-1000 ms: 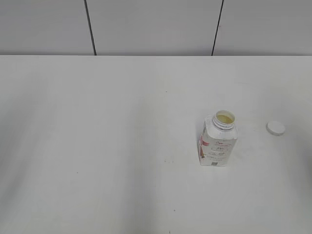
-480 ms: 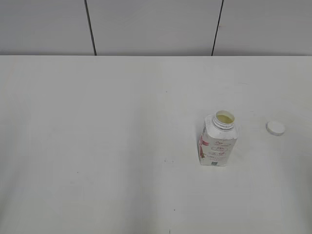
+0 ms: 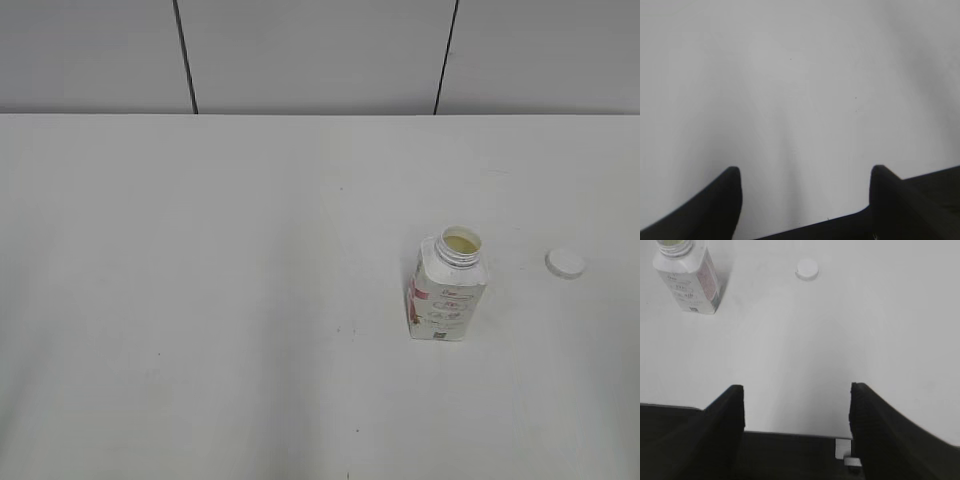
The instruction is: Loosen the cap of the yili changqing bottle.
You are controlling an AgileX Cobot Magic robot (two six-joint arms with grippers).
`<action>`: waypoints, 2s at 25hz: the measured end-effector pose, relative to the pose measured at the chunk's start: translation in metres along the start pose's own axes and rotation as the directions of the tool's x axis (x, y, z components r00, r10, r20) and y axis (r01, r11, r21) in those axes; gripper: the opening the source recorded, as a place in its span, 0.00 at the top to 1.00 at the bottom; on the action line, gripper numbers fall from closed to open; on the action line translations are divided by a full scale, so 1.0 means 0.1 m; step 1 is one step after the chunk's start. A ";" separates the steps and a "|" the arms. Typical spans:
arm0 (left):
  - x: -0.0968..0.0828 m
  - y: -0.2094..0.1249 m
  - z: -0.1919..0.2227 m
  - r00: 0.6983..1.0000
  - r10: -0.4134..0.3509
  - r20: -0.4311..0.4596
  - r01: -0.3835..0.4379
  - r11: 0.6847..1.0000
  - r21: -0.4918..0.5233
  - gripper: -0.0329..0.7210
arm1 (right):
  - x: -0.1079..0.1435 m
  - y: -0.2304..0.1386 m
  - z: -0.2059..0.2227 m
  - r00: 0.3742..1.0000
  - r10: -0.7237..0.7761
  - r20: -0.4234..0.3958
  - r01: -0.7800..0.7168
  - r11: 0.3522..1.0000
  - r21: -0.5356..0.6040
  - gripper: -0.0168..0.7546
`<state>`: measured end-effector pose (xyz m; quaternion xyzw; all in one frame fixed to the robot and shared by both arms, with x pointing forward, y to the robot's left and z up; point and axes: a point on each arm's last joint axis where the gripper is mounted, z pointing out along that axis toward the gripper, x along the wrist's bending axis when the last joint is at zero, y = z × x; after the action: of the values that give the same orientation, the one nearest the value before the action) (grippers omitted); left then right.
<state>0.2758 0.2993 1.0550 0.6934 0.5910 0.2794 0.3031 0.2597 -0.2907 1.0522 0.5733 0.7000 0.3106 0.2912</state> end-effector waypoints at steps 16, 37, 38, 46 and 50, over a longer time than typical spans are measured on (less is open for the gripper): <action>0.02 -0.27 -0.36 1.000 -0.016 0.013 0.019 0.962 -0.274 0.30 | 0.04 -0.18 -0.25 0.999 -0.015 0.029 0.020 0.979 -0.201 0.30; 0.00 -0.28 -0.36 0.993 -0.097 -0.064 0.076 0.959 -0.274 0.31 | 0.04 -0.18 -0.25 0.999 -0.016 0.034 0.022 0.979 -0.203 0.30; -0.01 -0.28 -0.36 0.990 -0.116 -0.085 0.088 0.958 -0.275 0.31 | 0.04 -0.18 -0.25 0.999 -0.016 0.034 0.022 0.979 -0.203 0.30; -0.01 -0.28 -0.36 0.981 -0.150 -0.123 0.111 0.954 -0.277 0.31 | 0.04 -0.18 -0.25 0.999 -0.016 0.034 0.022 0.979 -0.203 0.30; -0.01 -0.28 -0.36 0.981 -0.151 -0.120 0.113 0.954 -0.277 0.31 | 0.04 -0.18 -0.25 0.999 -0.016 0.034 0.022 0.979 -0.203 0.30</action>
<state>0.2306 0.3043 1.0575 0.5835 0.6122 0.3840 0.3704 0.2289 -0.2918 1.0537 0.5388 0.6653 0.3686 0.3622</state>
